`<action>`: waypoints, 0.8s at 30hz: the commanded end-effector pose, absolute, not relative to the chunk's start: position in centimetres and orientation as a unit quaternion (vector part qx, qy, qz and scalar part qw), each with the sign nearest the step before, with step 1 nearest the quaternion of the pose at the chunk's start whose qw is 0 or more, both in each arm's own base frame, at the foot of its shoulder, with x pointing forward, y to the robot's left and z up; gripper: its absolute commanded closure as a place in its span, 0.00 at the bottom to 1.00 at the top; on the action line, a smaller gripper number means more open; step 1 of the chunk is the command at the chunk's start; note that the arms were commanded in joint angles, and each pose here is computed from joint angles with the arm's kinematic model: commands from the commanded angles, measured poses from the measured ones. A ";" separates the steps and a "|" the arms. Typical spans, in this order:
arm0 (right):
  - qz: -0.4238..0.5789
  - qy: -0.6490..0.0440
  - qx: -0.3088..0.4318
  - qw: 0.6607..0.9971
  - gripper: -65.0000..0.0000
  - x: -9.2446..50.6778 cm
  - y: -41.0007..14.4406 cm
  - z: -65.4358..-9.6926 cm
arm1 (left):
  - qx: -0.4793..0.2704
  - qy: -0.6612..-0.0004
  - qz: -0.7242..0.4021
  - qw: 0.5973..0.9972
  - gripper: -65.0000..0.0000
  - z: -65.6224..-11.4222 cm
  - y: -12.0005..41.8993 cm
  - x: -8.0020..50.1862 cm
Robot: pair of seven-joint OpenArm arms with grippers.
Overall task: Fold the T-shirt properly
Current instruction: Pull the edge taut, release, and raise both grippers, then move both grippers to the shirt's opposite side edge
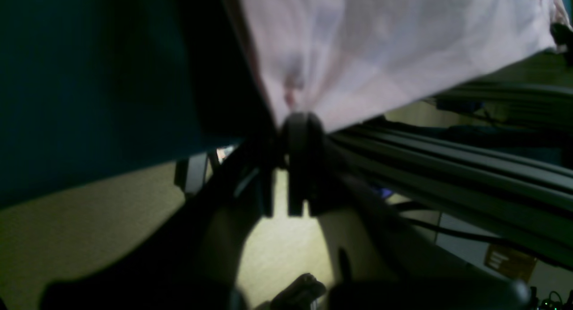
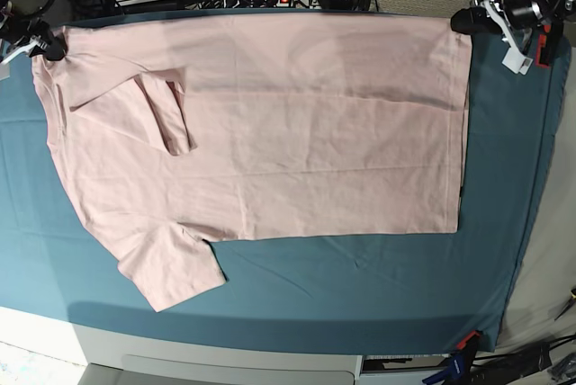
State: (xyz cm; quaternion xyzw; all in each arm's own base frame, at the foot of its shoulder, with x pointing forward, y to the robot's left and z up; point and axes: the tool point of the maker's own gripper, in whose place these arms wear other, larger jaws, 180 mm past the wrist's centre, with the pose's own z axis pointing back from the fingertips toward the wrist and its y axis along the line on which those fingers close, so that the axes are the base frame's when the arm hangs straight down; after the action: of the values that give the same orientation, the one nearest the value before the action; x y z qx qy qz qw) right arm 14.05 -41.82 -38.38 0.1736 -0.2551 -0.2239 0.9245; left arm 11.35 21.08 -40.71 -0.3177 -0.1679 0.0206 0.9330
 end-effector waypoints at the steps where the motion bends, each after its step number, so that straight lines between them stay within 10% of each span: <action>1: -0.220 -0.255 0.155 0.929 1.00 14.0 -43.1 -37.4 | -0.295 -0.158 0.011 0.942 1.00 -40.9 22.1 11.0; 4: -0.220 -0.254 0.155 0.929 0.95 14.0 -43.1 -37.4 | -0.301 -0.183 -0.035 0.935 0.72 -40.4 21.7 11.3; 7: -0.220 -0.252 0.151 0.930 0.56 13.9 -43.2 -37.5 | -0.284 -0.190 -0.066 0.937 0.40 -40.6 22.1 11.5; 24: -0.150 -0.480 0.025 0.864 0.55 28.5 -51.3 -20.8 | -0.005 -0.376 -0.137 0.916 0.53 -25.4 36.3 26.3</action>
State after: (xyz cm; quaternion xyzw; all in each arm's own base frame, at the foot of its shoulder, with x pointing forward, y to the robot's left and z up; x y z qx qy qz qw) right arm 27.71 -50.43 -23.77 0.0372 -0.4427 -0.1613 0.8812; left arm 24.99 36.04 -27.82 -0.0188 -0.3461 -0.1215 0.9301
